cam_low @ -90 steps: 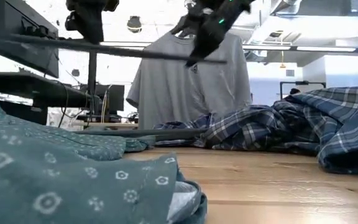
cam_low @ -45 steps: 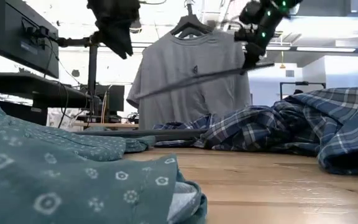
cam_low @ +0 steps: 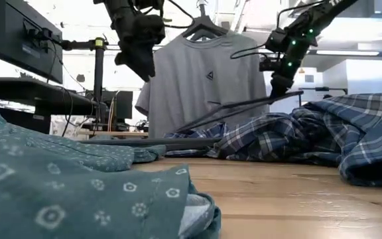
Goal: Hang clothes
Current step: Put the blue polo shirt on the gray hanger
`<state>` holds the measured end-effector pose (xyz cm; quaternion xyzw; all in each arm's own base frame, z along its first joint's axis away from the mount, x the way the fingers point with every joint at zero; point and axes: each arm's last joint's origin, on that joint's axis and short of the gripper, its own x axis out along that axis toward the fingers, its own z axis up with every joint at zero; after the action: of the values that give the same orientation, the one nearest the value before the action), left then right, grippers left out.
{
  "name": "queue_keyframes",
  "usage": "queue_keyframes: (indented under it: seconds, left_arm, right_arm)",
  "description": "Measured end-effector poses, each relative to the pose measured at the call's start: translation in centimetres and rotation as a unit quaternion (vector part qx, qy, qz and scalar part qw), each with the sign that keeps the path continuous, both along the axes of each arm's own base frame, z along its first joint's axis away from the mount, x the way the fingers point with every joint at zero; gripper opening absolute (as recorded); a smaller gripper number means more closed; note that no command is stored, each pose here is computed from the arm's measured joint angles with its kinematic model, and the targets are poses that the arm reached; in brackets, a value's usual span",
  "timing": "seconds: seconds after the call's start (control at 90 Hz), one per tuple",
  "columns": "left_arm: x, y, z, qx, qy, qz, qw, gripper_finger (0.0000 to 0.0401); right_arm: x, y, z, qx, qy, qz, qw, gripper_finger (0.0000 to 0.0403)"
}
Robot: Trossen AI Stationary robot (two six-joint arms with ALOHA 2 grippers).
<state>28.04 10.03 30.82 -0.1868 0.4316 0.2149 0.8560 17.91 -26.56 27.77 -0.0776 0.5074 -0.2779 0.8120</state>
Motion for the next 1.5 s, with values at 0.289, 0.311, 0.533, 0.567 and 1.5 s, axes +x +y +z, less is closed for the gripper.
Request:
queue_keyframes:
  seconds: [0.289, 0.311, 0.533, 0.567, 1.5]
  left_arm:
    - [0.7, 1.6, 0.6, 0.044, -0.052, 0.001, 0.998, 0.0131]
    - [0.8, 1.7, 0.6, 0.046, -0.055, 0.001, 0.997, 0.0131]
    - [1.2, 2.3, 1.1, 0.090, -0.082, -0.025, 0.992, 0.0131]
    - [1.3, 2.4, 1.2, 0.095, -0.087, -0.028, 0.991, 0.0131]
    - [1.6, 5.1, -0.5, 0.144, -0.036, -0.020, 0.989, 0.0131]
  right_arm:
    - [0.1, 0.3, -0.7, 0.024, -0.017, 0.010, 1.000, 0.0068]
    - [0.1, 0.3, -0.7, 0.021, -0.014, 0.015, 1.000, 0.0068]
    - [-0.2, 0.4, -0.8, 0.030, -0.006, 0.016, 0.999, 0.0068]
    - [-0.2, 0.4, -0.8, 0.030, -0.005, 0.017, 0.999, 0.0068]
    - [0.2, -0.1, -0.3, 0.013, -0.050, 0.004, 0.999, 0.0068]
